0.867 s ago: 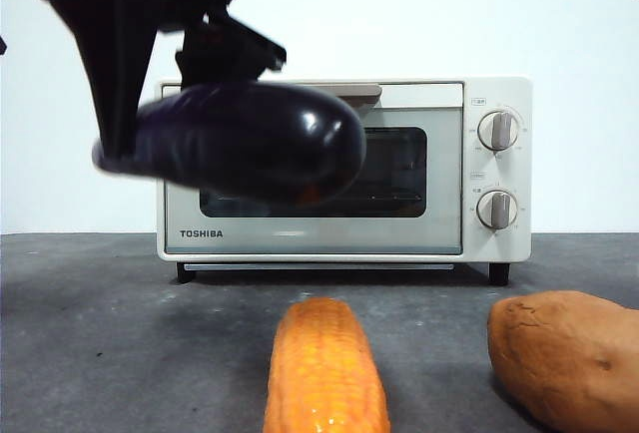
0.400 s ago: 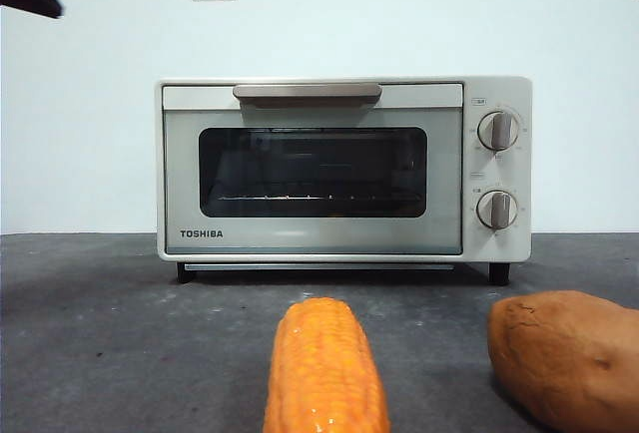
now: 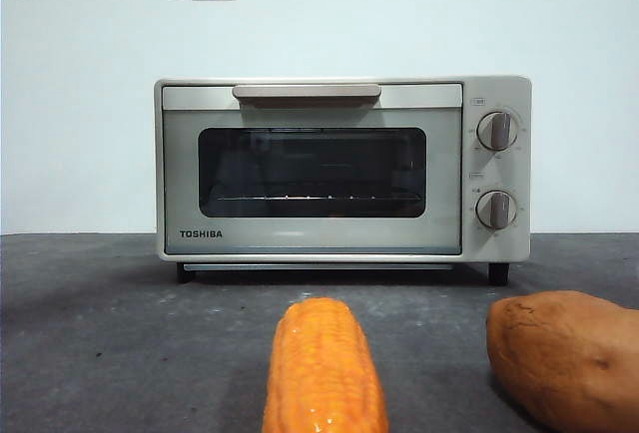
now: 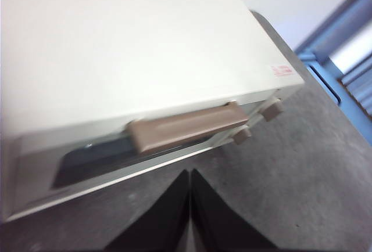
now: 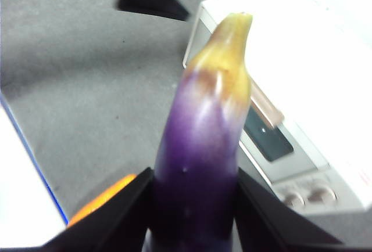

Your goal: Take the eggplant from the table,put the eggplant in the oven

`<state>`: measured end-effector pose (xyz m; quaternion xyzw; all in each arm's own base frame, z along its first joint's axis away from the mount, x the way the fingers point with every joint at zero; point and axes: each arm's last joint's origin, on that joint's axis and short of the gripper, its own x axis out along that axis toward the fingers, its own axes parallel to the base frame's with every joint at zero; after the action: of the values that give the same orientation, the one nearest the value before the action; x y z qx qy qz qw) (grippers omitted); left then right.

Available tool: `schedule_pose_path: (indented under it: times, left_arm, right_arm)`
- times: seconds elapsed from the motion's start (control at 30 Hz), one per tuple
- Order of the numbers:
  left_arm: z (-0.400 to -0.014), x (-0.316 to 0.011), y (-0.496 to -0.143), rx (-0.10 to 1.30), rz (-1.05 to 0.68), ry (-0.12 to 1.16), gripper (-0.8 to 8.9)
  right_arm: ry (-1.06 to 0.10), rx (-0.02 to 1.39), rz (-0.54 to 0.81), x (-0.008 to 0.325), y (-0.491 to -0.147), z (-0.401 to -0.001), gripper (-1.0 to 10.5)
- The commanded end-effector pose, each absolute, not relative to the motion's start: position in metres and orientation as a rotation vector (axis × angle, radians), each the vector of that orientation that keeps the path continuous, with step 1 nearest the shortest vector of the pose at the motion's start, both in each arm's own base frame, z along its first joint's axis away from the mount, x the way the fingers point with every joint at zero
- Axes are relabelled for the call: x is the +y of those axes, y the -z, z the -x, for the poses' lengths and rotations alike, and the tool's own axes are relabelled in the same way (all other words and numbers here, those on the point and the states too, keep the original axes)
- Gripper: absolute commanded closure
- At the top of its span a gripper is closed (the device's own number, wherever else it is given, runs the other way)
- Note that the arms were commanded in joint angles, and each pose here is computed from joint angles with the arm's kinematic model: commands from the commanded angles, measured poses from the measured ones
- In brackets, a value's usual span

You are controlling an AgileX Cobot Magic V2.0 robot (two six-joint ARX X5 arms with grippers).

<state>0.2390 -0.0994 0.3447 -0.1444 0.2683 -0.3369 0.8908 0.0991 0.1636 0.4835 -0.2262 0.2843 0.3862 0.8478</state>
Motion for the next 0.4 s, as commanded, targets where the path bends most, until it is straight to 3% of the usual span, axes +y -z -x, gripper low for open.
schedule_pose_path:
  times: [0.03,0.4]
  left_arm:
    - [-0.257,-0.117,-0.353,0.557,0.261,0.745,8.08]
    - [-0.310,-0.184,-0.349,0.712,0.076,0.786,8.07]
  right_arm:
    - [-0.803,0.667,0.503,0.150,-0.476,-0.089,8.0]
    - [-0.630,0.678,0.416,0.093,-0.445,-0.062,8.0]
